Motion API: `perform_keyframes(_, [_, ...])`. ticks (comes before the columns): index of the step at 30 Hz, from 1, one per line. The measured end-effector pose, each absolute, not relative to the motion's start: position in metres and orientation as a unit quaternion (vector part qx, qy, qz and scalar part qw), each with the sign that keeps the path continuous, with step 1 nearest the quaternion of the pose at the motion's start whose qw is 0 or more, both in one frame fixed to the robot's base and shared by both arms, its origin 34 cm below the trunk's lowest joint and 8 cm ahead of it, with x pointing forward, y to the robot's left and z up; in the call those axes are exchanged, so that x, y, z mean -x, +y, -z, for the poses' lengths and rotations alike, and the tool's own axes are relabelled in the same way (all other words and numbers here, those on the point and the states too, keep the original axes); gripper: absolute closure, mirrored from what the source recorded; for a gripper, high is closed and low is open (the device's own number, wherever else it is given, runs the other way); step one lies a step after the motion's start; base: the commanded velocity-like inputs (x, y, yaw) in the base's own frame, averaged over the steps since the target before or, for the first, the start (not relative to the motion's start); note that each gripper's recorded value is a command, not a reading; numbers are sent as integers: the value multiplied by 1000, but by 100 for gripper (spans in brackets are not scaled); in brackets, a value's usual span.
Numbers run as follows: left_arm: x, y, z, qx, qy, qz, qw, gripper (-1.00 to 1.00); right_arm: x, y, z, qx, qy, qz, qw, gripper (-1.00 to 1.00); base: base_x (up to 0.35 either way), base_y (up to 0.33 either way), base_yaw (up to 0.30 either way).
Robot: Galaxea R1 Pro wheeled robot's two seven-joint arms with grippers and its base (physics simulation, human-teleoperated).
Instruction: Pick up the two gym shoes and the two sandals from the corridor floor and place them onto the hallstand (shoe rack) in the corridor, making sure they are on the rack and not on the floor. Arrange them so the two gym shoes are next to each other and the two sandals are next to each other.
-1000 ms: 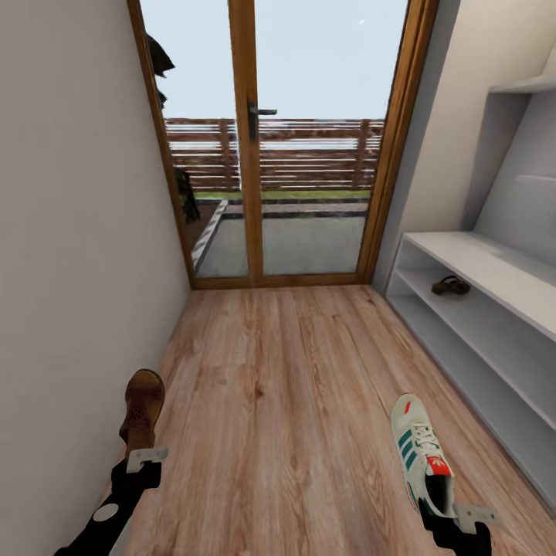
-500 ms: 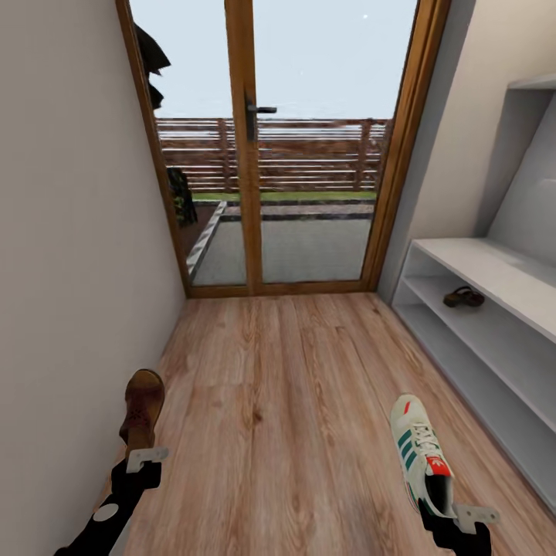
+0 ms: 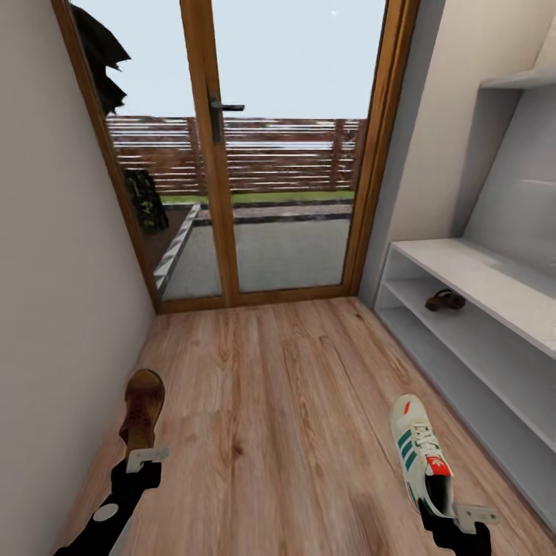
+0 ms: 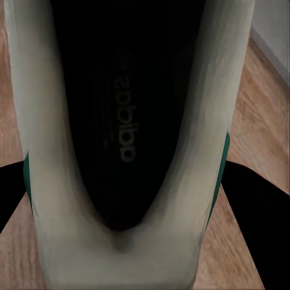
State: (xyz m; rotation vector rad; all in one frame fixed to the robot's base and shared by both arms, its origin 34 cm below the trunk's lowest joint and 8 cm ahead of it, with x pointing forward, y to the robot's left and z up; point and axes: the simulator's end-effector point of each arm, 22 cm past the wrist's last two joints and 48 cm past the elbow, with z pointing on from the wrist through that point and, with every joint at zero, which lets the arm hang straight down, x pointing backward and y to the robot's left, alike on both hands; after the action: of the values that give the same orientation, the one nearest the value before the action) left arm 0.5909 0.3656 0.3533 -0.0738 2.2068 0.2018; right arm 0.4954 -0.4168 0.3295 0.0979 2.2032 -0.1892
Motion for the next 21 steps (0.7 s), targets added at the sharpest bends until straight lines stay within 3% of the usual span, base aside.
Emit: perform_keyframes(21, [-590,365,-353,30,891,-82,445,100,-495,-417,-329,-40,890,76,448,100,340,0,-265])
